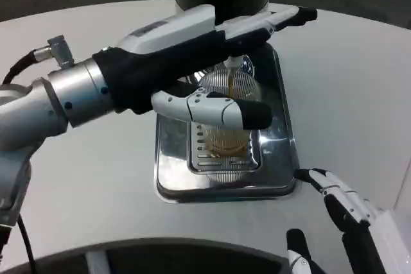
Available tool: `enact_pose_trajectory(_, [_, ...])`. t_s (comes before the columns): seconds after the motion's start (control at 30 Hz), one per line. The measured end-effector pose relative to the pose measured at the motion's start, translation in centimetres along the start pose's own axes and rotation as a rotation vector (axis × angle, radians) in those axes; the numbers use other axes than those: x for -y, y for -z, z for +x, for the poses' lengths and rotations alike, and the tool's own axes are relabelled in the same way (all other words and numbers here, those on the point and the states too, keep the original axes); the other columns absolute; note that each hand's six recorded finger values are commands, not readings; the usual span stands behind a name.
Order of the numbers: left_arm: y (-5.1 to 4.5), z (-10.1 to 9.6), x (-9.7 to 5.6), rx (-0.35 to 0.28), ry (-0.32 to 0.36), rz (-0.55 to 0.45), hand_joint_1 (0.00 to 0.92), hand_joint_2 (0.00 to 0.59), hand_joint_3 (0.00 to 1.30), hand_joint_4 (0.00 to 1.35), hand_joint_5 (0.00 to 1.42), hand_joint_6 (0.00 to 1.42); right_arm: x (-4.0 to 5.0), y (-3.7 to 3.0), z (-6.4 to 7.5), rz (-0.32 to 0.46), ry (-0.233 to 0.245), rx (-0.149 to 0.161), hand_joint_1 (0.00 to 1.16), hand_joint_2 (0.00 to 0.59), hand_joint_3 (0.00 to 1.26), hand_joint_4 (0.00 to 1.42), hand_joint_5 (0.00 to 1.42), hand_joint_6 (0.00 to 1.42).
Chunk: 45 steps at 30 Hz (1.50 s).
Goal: Grasp the cup under the faucet to collect the drink, then remove the cup.
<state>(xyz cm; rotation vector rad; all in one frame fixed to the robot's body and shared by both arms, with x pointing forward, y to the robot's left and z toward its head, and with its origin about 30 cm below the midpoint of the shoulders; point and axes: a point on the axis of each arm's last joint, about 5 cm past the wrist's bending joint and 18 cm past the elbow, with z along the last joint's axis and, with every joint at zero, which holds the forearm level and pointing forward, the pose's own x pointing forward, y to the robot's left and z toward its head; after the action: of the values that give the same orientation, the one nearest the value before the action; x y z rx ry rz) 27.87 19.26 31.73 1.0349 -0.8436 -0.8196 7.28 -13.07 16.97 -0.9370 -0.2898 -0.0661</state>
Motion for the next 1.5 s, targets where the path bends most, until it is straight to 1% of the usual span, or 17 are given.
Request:
enact_pose_trajectory(0.1, [-0.15, -0.1, 0.0, -0.005, 0.008, 0.034, 0.000, 0.084, 0.00, 0.00, 0.00, 0.00, -0.02, 0.01, -0.1, 0.022, 0.009, -0.006, 0.53, 0.495, 0.21, 0.15, 0.23, 0.29])
enact_pose_trajectory(0.13, [-0.21, -0.1, 0.0, -0.006, 0.008, 0.043, 0.000, 0.085, 0.00, 0.00, 0.00, 0.00, -0.04, 0.02, -0.1, 0.033, 0.012, -0.010, 0.53, 0.482, 0.21, 0.15, 0.23, 0.30])
enact_pose_trajectory(0.27, [-0.22, -0.3, 0.1, -0.010, 0.003, 0.049, 0.000, 0.085, 0.00, 0.00, 0.00, 0.00, -0.30, 0.06, -0.1, 0.070, 0.013, -0.025, 0.55, 0.403, 0.15, 0.13, 0.19, 0.27])
enact_pose_trajectory(0.33, [-0.26, -0.4, 0.1, -0.013, 0.000, 0.055, 0.000, 0.085, 0.00, 0.00, 0.00, 0.00, -0.59, 0.16, 0.0, 0.091, 0.008, -0.041, 0.56, 0.378, 0.11, 0.08, 0.14, 0.23])
enact_pose_trajectory(0.4, [-0.27, -0.6, 0.2, -0.015, -0.006, 0.057, 0.000, 0.085, 0.00, 0.00, 0.00, 0.00, -0.85, 0.28, 0.4, 0.113, -0.003, -0.056, 0.57, 0.342, 0.09, 0.06, 0.12, 0.21])
enact_pose_trajectory(0.47, [-0.27, -0.7, 0.3, -0.016, -0.012, 0.056, 0.000, 0.085, 0.00, 0.00, 0.00, 0.00, -0.98, 0.34, 0.8, 0.133, -0.005, -0.061, 0.58, 0.319, 0.05, 0.02, 0.07, 0.19])
enact_pose_trajectory(0.53, [-0.32, -0.7, 0.4, -0.016, -0.015, 0.059, 0.000, 0.085, 0.00, 0.00, 0.00, 0.00, -1.17, 0.46, 1.6, 0.144, -0.001, -0.058, 0.59, 0.296, 0.02, 0.00, 0.04, 0.17])
enact_pose_trajectory(0.6, [-0.37, -0.8, 0.3, -0.020, -0.011, 0.066, 0.000, 0.085, 0.00, 0.00, 0.00, 0.00, -1.34, 0.45, 2.4, 0.163, 0.007, -0.046, 0.60, 0.279, 0.00, 0.00, 0.00, 0.15])
enact_pose_trajectory(0.73, [-0.47, -0.9, 0.2, -0.019, -0.005, 0.073, 0.000, 0.085, 0.00, 0.00, 0.00, 0.00, -1.88, 0.68, 4.3, 0.189, 0.005, -0.026, 0.61, 0.249, 0.00, 0.00, 0.00, 0.12])
enact_pose_trajectory(0.8, [-0.52, -0.8, 0.3, -0.017, -0.003, 0.075, 0.000, 0.085, 0.00, 0.00, 0.00, 0.00, -2.15, 0.84, 5.3, 0.212, 0.010, -0.025, 0.63, 0.237, 0.00, 0.00, 0.00, 0.10])
enact_pose_trajectory(0.87, [-0.60, -0.8, 0.3, -0.014, 0.001, 0.077, 0.000, 0.085, 0.00, 0.00, 0.00, 0.00, -2.50, 1.17, 6.5, 0.244, 0.010, -0.028, 0.64, 0.225, 0.00, 0.00, 0.00, 0.10])
enact_pose_trajectory(0.93, [-0.65, -0.7, 0.3, -0.011, 0.004, 0.078, 0.000, 0.085, 0.00, 0.00, 0.00, 0.00, -2.75, 1.39, 7.2, 0.267, 0.021, -0.035, 0.65, 0.223, 0.00, 0.00, 0.00, 0.10])
enact_pose_trajectory(1.03, [-0.67, -0.7, 0.4, -0.010, 0.006, 0.078, 0.000, 0.085, 0.00, 0.00, 0.00, 0.00, -3.25, 1.60, 8.4, 0.307, 0.033, -0.033, 0.67, 0.206, 0.00, 0.00, 0.00, 0.08])
enact_pose_trajectory(1.17, [-0.69, -0.7, 0.4, -0.009, 0.007, 0.079, 0.000, 0.085, 0.00, 0.00, 0.00, 0.00, -3.79, 1.92, 9.5, 0.339, 0.028, -0.035, 0.68, 0.203, 0.00, 0.00, 0.00, 0.08])
enact_pose_trajectory(1.2, [-0.70, -0.7, 0.4, -0.009, 0.007, 0.079, 0.000, 0.085, 0.00, 0.00, 0.00, 0.00, -3.87, 1.99, 9.7, 0.342, 0.025, -0.032, 0.69, 0.192, 0.00, 0.00, 0.00, 0.07])
enact_pose_trajectory(1.33, [-0.76, -0.6, 0.3, -0.011, 0.007, 0.078, 0.000, 0.085, 0.00, 0.00, 0.00, 0.00, -4.15, 2.30, 10.8, 0.353, 0.013, -0.020, 0.70, 0.181, 0.00, 0.00, 0.00, 0.06])
enact_pose_trajectory(1.5, [-0.84, -0.6, 0.3, -0.014, 0.007, 0.077, 0.000, 0.085, 0.00, 0.00, 0.00, 0.00, -4.59, 2.71, 12.2, 0.373, -0.013, -0.010, 0.70, 0.179, 0.00, 0.00, 0.00, 0.05])
